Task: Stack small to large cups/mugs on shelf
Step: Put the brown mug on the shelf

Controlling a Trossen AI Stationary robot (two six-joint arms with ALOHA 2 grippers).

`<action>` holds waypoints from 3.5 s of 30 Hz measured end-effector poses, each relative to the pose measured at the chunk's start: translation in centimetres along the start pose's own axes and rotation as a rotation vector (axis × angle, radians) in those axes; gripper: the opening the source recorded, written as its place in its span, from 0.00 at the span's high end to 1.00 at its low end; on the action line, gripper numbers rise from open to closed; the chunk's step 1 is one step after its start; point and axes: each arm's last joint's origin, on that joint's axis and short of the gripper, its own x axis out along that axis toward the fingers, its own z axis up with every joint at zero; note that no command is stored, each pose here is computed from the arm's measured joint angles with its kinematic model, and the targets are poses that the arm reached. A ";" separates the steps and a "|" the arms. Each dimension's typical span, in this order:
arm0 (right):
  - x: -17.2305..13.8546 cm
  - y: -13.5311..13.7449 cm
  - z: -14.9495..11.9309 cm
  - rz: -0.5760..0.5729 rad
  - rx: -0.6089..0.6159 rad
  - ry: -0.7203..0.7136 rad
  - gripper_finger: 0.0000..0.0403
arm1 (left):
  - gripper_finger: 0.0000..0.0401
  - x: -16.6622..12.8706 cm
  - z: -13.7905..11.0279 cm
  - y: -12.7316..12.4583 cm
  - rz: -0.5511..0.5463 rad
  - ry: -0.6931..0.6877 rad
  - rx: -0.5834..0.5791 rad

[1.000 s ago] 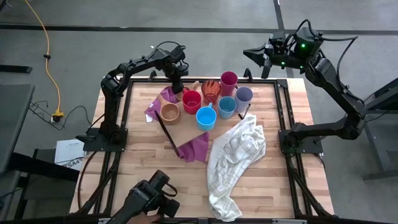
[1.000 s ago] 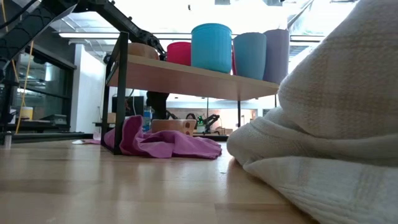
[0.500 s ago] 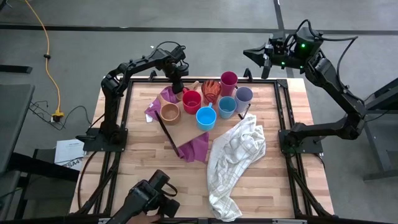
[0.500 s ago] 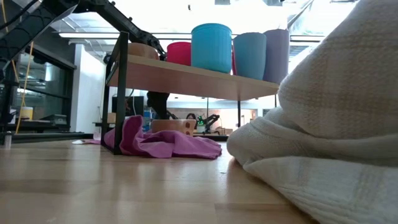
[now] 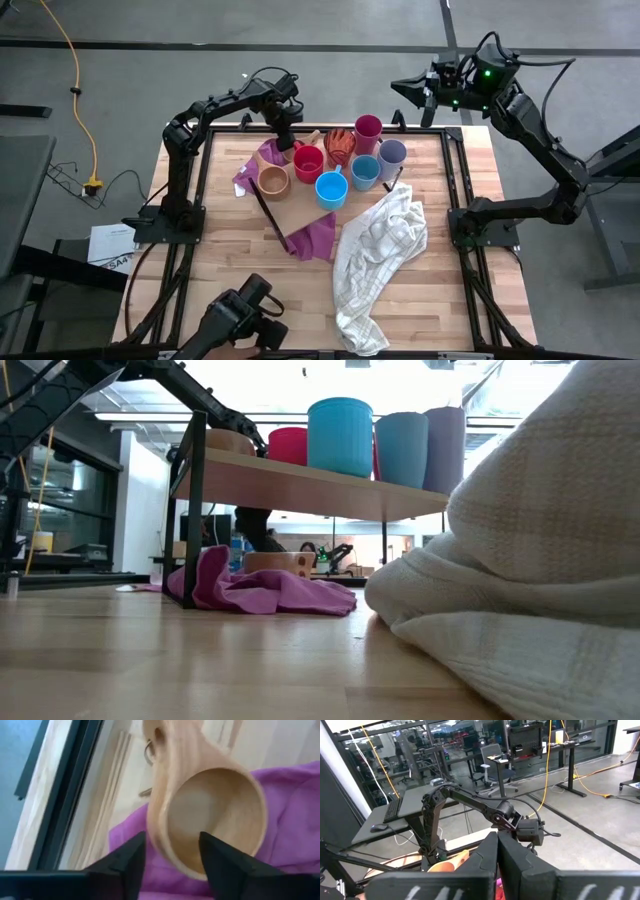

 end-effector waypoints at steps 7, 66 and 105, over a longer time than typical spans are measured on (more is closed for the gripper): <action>0.0 0.0 0.0 0.005 0.000 0.000 1.00 | 0.45 0.0 -0.1 0.1 0.056 0.030 -0.007; 0.0 0.1 0.0 0.043 -0.009 0.007 1.00 | 0.98 1.6 0.5 -0.1 0.077 0.048 0.024; 0.0 0.1 -0.2 0.041 -0.042 0.024 1.00 | 0.99 -14.3 4.4 -2.6 0.333 -0.064 0.133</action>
